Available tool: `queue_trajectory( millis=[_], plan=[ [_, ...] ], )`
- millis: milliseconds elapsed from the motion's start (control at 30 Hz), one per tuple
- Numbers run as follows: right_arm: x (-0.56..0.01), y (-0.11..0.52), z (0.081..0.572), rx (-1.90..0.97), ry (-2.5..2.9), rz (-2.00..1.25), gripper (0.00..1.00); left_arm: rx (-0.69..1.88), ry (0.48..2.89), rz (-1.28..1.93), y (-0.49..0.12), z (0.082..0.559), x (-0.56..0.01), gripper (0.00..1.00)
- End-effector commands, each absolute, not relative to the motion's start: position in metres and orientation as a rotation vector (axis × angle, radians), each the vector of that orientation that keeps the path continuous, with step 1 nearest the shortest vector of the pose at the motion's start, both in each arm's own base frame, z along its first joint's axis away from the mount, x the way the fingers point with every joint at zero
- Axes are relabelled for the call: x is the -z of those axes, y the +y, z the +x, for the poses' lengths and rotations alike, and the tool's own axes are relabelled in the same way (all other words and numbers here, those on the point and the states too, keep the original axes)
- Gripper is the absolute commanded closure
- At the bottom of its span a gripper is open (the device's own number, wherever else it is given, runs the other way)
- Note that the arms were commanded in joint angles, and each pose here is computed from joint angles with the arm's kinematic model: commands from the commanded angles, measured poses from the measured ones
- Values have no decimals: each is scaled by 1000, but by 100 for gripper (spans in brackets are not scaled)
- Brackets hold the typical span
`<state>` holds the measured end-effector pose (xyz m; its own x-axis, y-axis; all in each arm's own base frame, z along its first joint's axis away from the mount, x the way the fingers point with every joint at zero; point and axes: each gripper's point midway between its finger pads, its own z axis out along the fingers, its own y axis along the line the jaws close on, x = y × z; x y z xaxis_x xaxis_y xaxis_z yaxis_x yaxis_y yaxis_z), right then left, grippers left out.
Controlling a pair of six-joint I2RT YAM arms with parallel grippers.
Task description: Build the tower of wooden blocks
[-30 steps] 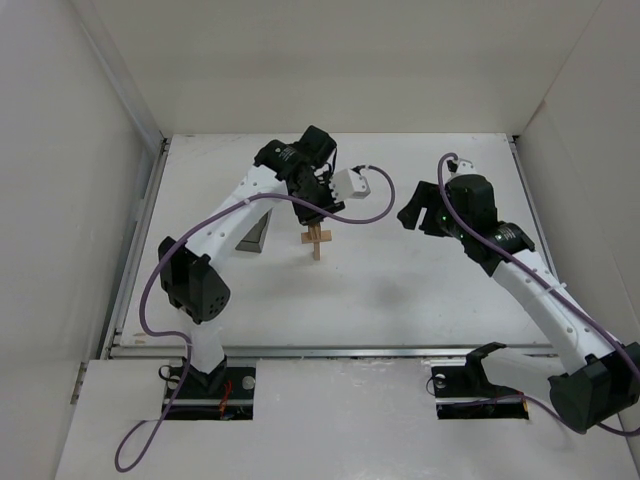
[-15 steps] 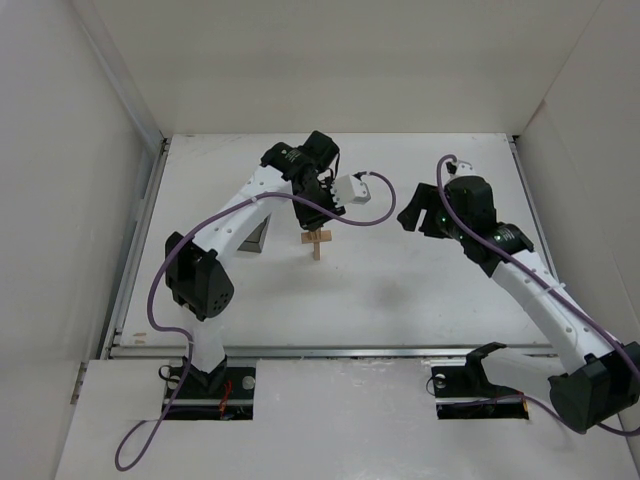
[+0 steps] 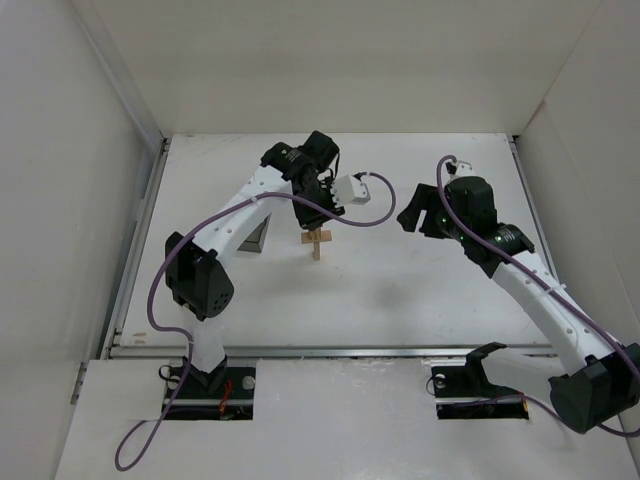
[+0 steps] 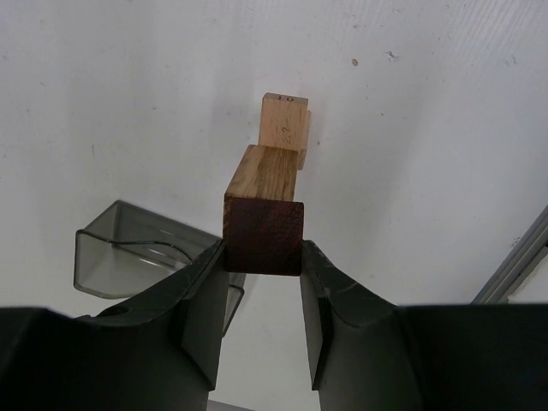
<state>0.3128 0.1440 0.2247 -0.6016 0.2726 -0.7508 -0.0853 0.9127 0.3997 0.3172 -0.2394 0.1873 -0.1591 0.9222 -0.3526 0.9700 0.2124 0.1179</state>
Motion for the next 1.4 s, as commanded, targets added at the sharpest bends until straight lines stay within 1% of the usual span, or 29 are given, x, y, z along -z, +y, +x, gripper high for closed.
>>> queue_trajectory(
  millis=[0,200,400,533,633,733,800,867,1033,1133,1167,1267,1367],
  plan=[
    [-240,145,314,-525,2106,113,22,189,2129,1785,-239,314,-191,87],
    [-243,146,312,-538,2099,107,21,189,2129,1785,-239,314,-191,83],
    [-243,147,312,-541,2100,91,20,203,2135,1792,-239,312,-189,75],
    [-243,147,312,-542,2100,91,19,202,2134,1806,-238,311,-186,74],
    [-243,147,312,-542,2100,91,19,201,2126,1801,-240,313,-186,68],
    [-243,149,311,-551,2102,85,19,200,2119,1796,-241,315,-187,66],
    [-243,149,311,-551,2102,85,19,199,2111,1791,-243,317,-187,58],
    [-243,149,311,-551,2102,85,19,199,2111,1791,-243,317,-187,55],
    [-245,148,310,-545,2101,76,19,201,2121,1780,-243,316,-187,52],
    [-245,149,310,-549,2102,60,19,231,2082,1730,-249,317,-206,49],
    [-245,149,310,-549,2102,60,19,232,2075,1711,-250,318,-210,43],
    [-242,153,309,-566,2115,48,19,262,1997,1656,-255,316,-238,40],
    [-243,153,311,-566,2115,48,19,273,1940,1579,-254,316,-264,39]
  ],
)
